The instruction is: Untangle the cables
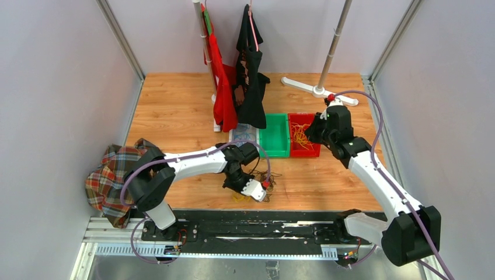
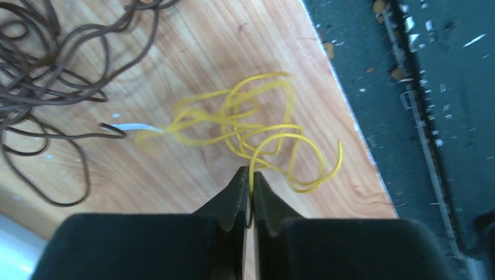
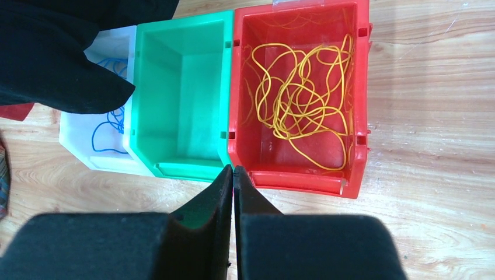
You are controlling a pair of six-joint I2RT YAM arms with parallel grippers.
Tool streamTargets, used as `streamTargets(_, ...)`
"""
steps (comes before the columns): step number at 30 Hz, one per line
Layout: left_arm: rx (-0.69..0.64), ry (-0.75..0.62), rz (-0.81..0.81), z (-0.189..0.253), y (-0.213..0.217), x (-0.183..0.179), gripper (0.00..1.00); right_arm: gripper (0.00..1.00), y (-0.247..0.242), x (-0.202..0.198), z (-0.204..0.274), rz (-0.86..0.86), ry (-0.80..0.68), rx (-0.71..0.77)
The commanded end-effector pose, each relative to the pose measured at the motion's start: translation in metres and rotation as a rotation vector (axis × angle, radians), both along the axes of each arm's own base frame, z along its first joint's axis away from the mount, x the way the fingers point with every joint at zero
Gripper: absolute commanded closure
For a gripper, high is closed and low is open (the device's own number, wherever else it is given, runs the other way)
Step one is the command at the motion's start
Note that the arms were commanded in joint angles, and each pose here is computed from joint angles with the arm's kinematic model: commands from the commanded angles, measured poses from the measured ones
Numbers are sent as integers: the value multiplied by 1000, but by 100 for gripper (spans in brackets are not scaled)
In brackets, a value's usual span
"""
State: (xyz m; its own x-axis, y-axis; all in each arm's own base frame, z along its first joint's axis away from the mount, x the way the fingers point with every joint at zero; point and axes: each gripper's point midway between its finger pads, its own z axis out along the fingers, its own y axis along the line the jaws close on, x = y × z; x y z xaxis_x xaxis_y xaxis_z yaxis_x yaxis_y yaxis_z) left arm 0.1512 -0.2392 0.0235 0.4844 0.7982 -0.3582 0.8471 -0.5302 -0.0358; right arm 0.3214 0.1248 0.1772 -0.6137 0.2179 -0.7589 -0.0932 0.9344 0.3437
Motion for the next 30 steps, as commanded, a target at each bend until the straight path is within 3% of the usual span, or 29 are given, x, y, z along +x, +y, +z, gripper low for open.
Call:
streamTargets(1,-63,-122,108,23,-12,31,99,99,6,-8,3,19,0,26)
streamTargets(5,-71,-97,243,67,8,36,99,93,21,-11,8,71,-37,67)
streamTargets(11,-115,-88,315,125,47,16,99,57,73,-30,16,220,-135,59)
streamTargets(14,-145,-91,344,144,55,5,99,51,113,-49,22,357,-175,96)
streamTargets(20,-261,-99,446,185,50,1,99,47,196,-103,50,676,-264,209)
streamTargets(24,-377,-54,529,221,39,0,100,47,221,-130,66,804,-331,254)
streamTargets(30,-503,-11,492,254,28,-14,100,46,245,-162,85,963,-406,339)
